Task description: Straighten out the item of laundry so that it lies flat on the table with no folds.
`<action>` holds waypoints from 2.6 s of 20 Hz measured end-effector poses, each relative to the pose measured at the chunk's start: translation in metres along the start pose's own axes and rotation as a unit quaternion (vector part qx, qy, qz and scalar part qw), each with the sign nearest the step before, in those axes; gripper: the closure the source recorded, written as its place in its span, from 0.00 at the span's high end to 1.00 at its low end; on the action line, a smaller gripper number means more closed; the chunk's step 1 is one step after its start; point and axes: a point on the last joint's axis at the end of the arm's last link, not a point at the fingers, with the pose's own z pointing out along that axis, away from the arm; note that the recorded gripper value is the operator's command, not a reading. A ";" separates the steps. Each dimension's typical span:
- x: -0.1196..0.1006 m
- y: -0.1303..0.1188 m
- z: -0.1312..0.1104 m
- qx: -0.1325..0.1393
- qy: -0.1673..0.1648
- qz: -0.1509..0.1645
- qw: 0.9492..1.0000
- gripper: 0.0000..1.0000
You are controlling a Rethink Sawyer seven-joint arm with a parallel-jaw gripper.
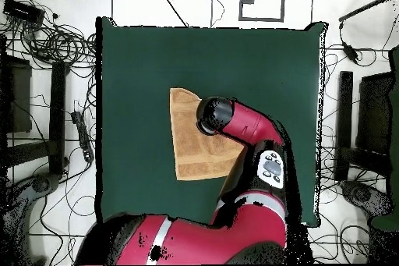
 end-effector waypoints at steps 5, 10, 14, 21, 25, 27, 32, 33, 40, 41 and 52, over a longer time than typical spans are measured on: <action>0.000 0.000 -0.001 0.000 0.000 0.000 1.000 1.00; 0.000 0.000 -0.001 0.000 0.000 0.000 1.000 1.00; 0.000 0.000 -0.001 0.000 0.000 0.000 1.000 1.00; 0.000 0.001 -0.001 0.000 0.001 0.000 1.000 1.00; 0.003 0.004 -0.001 0.000 0.000 -0.003 1.000 1.00; 0.004 0.006 -0.001 0.000 0.000 -0.005 1.000 1.00; 0.008 0.012 -0.001 0.000 0.000 -0.010 1.000 1.00; 0.009 0.013 -0.001 0.000 0.000 -0.011 1.000 1.00; 0.011 0.017 -0.001 0.000 0.000 -0.013 1.000 1.00; 0.011 0.016 -0.001 -0.001 0.000 -0.013 1.000 1.00; 0.009 0.014 0.001 -0.001 0.000 -0.010 1.000 1.00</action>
